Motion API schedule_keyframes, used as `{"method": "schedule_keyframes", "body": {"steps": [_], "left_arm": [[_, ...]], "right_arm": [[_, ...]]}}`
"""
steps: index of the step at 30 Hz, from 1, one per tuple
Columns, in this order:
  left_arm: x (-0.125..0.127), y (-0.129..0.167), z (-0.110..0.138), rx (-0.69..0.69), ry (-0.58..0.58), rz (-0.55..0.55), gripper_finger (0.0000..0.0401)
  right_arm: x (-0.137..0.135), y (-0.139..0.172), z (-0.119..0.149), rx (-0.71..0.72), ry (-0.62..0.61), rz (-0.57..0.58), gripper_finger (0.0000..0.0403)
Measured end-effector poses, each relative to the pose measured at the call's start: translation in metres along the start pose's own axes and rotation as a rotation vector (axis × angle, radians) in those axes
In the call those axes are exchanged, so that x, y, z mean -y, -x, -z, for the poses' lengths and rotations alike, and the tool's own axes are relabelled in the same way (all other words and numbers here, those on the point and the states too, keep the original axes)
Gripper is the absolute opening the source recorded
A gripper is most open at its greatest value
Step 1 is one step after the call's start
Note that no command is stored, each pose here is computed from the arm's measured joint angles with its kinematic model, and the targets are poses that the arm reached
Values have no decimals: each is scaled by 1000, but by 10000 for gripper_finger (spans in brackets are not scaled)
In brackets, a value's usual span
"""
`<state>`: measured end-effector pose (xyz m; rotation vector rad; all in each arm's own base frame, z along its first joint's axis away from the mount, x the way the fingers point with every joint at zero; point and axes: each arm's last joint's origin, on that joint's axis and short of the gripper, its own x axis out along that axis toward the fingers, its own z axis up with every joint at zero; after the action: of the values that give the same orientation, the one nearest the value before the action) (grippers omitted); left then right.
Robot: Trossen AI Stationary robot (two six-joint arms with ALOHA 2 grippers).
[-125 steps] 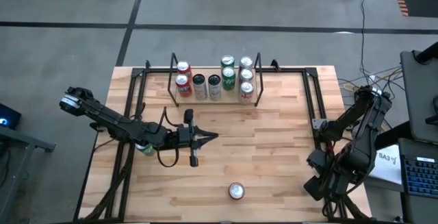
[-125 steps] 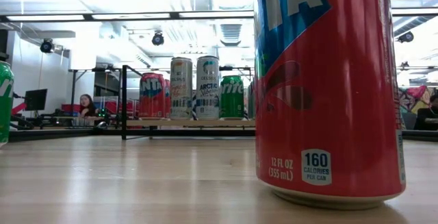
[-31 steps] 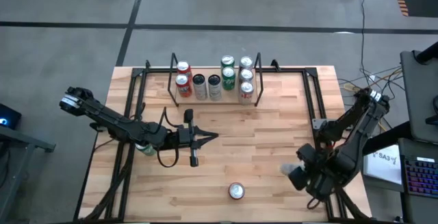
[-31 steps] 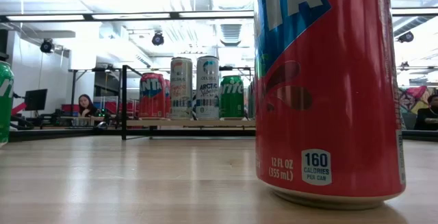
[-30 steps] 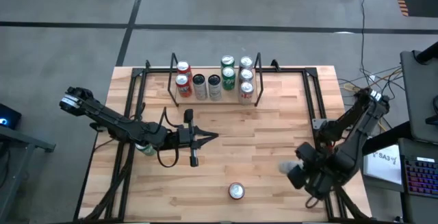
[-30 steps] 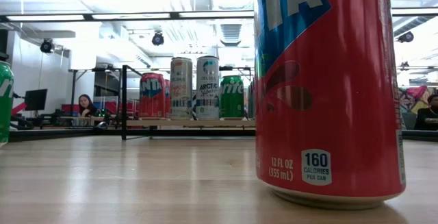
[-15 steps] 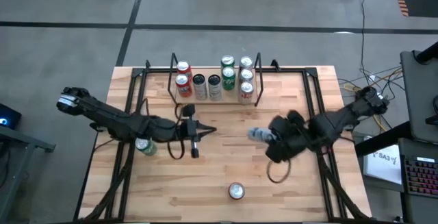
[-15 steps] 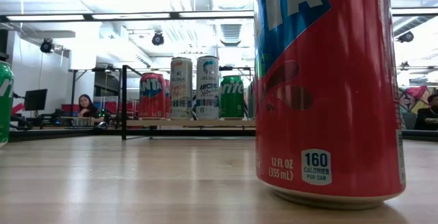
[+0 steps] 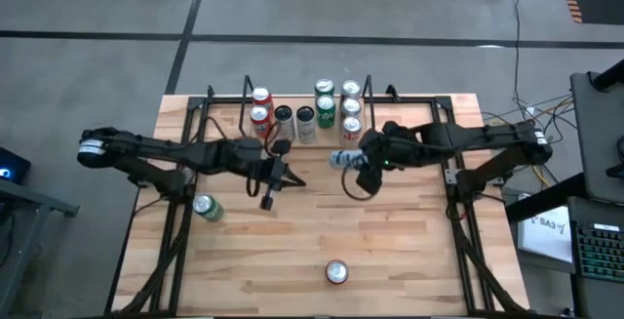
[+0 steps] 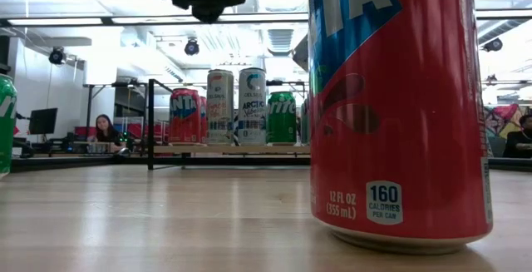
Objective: Sort soda cans
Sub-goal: Put the white blue soda can on the shelf and align it with the other white blue soda can
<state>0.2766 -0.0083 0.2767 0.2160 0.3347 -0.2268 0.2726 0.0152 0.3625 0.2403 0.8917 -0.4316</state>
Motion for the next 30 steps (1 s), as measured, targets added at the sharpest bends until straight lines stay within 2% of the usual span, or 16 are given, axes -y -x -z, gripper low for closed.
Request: {"method": "schedule_keyframes", "body": {"steps": [4,11,16,23,30], "left_arm": [[-7,2,-4,66,47,7,0],[-9,-5,-10,152,133,-1,0],[-8,-5,-2,70,136,16,0],[-3,12,5,-65,153,36,0],[-4,23,11,-173,190,-118,0]], "right_arm": [[5,-7,-5,13,33,14,236],[-3,-22,-10,26,174,-2,236],[-10,-40,-11,10,232,5,236],[-20,-62,-14,9,281,4,236],[-29,-80,-21,22,283,1,236]]}}
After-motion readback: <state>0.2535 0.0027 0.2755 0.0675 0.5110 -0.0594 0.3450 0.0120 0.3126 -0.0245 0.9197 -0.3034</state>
